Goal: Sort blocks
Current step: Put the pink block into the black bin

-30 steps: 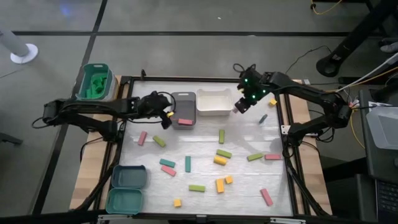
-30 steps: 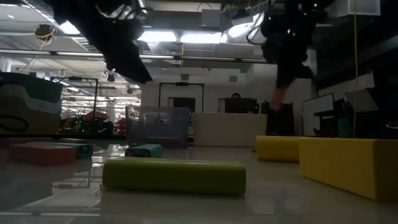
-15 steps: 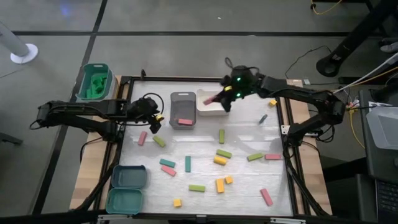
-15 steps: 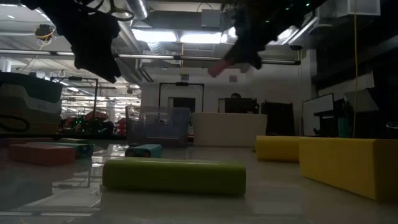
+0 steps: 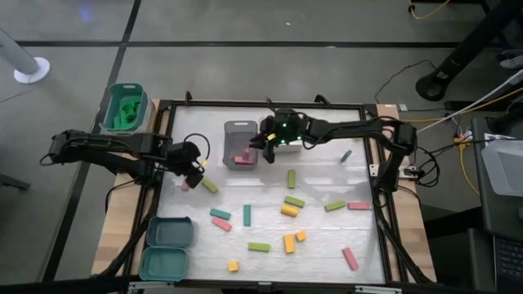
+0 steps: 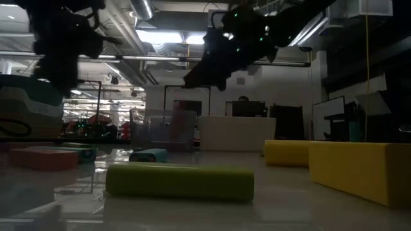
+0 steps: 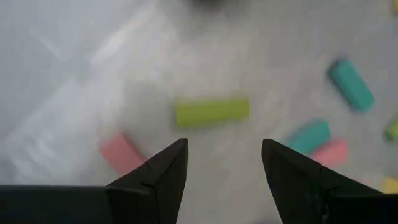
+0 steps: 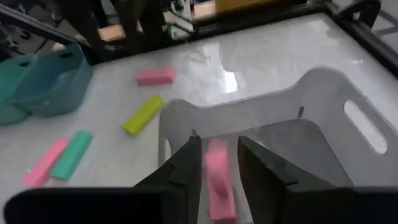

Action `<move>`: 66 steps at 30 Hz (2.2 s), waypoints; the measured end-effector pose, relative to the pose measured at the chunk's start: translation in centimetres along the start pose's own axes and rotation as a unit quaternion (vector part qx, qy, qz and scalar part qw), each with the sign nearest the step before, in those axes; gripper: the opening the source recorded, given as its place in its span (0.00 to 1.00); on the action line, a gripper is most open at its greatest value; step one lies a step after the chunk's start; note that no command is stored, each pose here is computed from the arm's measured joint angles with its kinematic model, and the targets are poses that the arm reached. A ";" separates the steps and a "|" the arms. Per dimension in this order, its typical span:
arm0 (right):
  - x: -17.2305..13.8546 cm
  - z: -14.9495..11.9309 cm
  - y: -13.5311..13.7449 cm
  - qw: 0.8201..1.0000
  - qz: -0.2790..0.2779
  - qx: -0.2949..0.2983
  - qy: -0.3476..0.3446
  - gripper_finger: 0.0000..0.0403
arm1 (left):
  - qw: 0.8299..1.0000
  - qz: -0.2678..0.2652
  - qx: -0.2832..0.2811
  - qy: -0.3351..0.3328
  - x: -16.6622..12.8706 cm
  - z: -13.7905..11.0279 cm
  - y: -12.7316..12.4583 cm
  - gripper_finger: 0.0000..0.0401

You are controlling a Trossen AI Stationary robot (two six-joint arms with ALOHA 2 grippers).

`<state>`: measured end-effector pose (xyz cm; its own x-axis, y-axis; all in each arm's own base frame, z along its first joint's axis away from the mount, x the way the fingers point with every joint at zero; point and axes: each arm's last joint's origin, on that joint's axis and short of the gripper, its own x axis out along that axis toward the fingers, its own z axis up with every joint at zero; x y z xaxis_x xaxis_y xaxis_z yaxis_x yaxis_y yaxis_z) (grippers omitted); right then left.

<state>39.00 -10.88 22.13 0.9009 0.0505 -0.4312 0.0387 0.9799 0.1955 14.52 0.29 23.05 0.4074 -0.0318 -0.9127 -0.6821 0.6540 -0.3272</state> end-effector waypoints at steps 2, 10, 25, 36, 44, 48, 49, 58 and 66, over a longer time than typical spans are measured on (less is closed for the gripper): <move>0.6 -0.3 -0.3 1.000 -0.008 -0.001 -0.004 0.26 | 1.000 -0.003 -0.013 0.024 0.0 -0.4 0.0 0.48; 1.1 -0.7 -0.7 0.999 -0.044 -0.010 -0.006 0.27 | 0.997 0.030 -0.057 0.049 0.0 -1.2 0.3 0.48; -4.2 4.0 1.4 0.996 -0.034 -0.031 -0.080 0.27 | 0.985 0.119 -0.103 0.070 3.6 -2.0 1.8 0.48; -9.7 6.8 3.6 0.992 -0.001 -0.046 -0.115 0.27 | 0.971 0.182 -0.121 0.095 5.9 -1.2 1.9 0.48; -13.5 7.6 5.1 0.991 0.047 -0.051 -0.113 0.27 | 0.963 0.216 -0.108 0.124 7.7 -0.7 2.1 0.48; -15.5 7.9 5.9 0.990 0.067 -0.054 -0.113 0.27 | 0.957 0.232 -0.106 0.139 8.4 -0.5 2.3 0.48; -16.0 7.9 6.1 0.989 0.073 -0.054 -0.113 0.27 | 0.957 0.233 -0.097 0.143 8.6 -0.5 2.4 0.48; -19.5 6.4 7.7 0.984 0.171 -0.028 -0.029 0.27 | 0.964 0.213 -0.011 0.161 9.3 -0.1 2.2 0.39; -18.4 3.0 10.0 0.979 0.149 0.011 0.136 0.27 | 0.964 0.196 0.031 0.176 9.2 0.0 2.2 0.20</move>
<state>24.08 -2.61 34.70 0.7253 0.3868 -0.5695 -0.1978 0.9095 0.3657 16.75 1.38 13.96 -0.1137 -0.0207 -0.9933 -0.7002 0.7110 0.0653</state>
